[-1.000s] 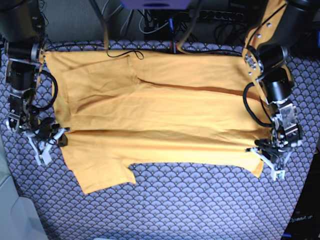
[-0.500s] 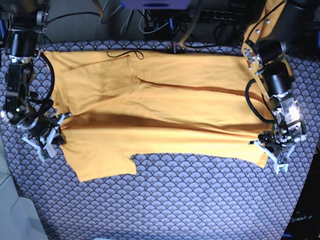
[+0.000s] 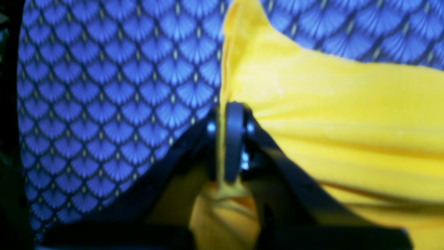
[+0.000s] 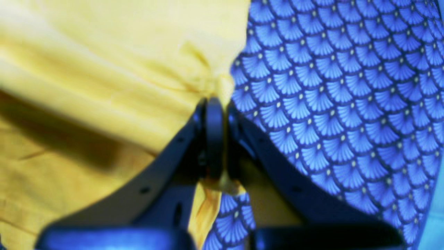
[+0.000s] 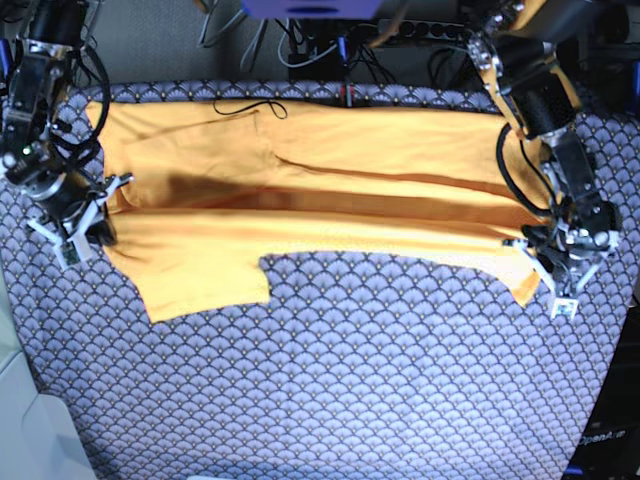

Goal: Fold the T-shirt properly
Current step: 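Lift and fold the held side edge back over the shirt with both grippers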

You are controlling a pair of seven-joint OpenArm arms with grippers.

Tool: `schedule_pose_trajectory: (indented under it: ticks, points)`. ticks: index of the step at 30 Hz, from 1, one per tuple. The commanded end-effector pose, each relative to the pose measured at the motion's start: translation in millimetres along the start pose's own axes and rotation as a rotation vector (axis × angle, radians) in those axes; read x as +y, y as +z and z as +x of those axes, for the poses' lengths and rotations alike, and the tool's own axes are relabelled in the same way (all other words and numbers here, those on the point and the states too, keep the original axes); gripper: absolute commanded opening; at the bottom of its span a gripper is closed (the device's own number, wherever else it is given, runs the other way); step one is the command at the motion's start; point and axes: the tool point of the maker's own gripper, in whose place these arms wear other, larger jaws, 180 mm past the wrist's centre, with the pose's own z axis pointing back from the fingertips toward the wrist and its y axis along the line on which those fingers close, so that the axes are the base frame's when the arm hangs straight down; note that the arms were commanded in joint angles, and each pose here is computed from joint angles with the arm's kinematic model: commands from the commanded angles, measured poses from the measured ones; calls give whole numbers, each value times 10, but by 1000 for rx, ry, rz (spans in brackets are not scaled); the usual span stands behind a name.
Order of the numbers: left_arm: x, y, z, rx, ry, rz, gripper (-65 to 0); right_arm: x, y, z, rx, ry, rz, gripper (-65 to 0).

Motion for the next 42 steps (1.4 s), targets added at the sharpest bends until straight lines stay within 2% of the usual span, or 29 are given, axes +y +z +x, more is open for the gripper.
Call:
schedule_pose_trajectory:
  ticks: [1, 9, 13, 25, 33, 42]
  points:
    - [167, 97, 185, -59, -8, 49, -650, -113, 82, 69, -28, 8, -39, -650]
    - [206, 226, -135, -28, -40, 81, -650, 18, 223, -288, 34, -24, -26, -650]
    - [408, 325, -274, -25, 5, 128, -650, 76, 261, -420, 64, -29, -15, -650]
    - [430, 373, -539, 28, -47, 66, -650, 369, 459, -343, 34, -4, -1, -650]
    - [369, 384, -849, 104, -54, 50, -650, 363, 533, -490, 66, -20, -10, -650]
    - [374, 391, -911, 118, -56, 50, -650, 425, 583, -604, 94, -26, 4, -650]
